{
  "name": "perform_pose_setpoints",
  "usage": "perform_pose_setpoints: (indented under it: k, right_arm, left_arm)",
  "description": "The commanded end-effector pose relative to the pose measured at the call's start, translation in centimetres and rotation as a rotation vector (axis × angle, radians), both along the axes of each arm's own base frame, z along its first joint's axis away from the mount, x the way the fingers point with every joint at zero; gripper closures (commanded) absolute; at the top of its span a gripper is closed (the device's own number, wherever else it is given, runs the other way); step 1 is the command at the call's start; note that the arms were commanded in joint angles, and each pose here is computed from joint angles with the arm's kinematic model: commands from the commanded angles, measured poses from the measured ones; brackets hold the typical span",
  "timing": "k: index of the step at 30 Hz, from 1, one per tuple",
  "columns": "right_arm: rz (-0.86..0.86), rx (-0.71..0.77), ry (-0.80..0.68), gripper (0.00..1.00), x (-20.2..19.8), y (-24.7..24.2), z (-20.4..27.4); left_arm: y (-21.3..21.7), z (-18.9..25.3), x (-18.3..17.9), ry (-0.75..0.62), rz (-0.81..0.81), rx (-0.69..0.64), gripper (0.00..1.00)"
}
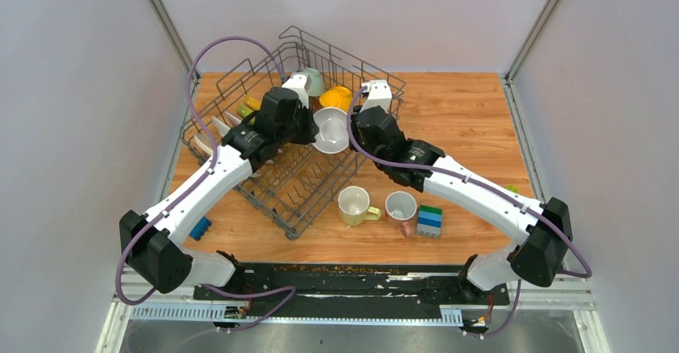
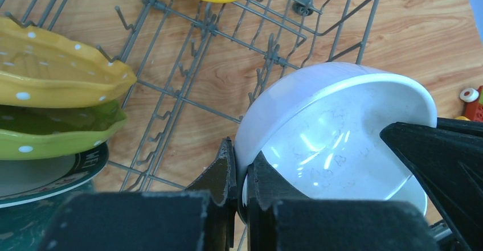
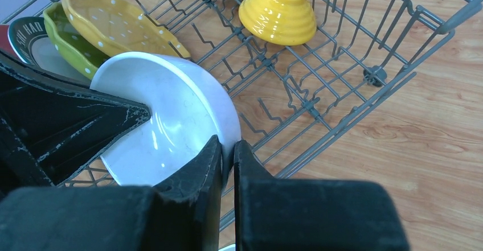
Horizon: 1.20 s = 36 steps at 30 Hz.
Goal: Load the mixed dishes into the dish rack
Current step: Turn the bowl upside down on the dish rack.
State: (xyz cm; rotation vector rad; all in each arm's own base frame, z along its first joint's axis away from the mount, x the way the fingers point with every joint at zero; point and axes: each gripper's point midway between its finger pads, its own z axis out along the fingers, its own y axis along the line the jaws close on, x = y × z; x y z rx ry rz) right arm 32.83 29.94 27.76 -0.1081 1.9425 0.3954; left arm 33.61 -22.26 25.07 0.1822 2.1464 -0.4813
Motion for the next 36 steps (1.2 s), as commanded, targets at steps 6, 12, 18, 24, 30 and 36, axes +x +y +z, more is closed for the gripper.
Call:
perform_pose_setpoints:
  k: [6, 12, 18, 24, 30, 36]
  right_arm:
    - [0.146, 0.093, -0.005, 0.84, -0.6, 2.9, 1.3]
    - [0.280, 0.182, 0.082, 0.67, -1.7, 4.6, 0.9]
    - [0.411, 0.361, 0.218, 0.26, -2.4, 4.5, 1.5]
    - [0.568, 0.524, 0.219, 0.18, -3.8, 4.0, 4.2]
    - [0.622, 0.654, 0.199, 0.17, -4.2, 2.3, 6.1]
    - [0.750, 0.723, 0.163, 0.17, -5.7, 1.7, 8.0]
  left_arm:
    - [-1.4, 1.6, 0.2, -0.057, -0.052, -0.072, 1.00]
    - [-1.3, 2.2, 0.1, -0.099, -0.067, -0.080, 1.00]
    - [0.4, 2.9, 0.4, -0.091, -0.096, -0.175, 1.00]
    - [0.9, 4.8, -0.1, -0.121, -0.201, -0.248, 1.00]
    - [0.8, 6.4, -1.2, -0.141, -0.312, -0.321, 1.00]
    - [0.1, 7.6, -2.5, -0.136, -0.437, -0.414, 1.00]
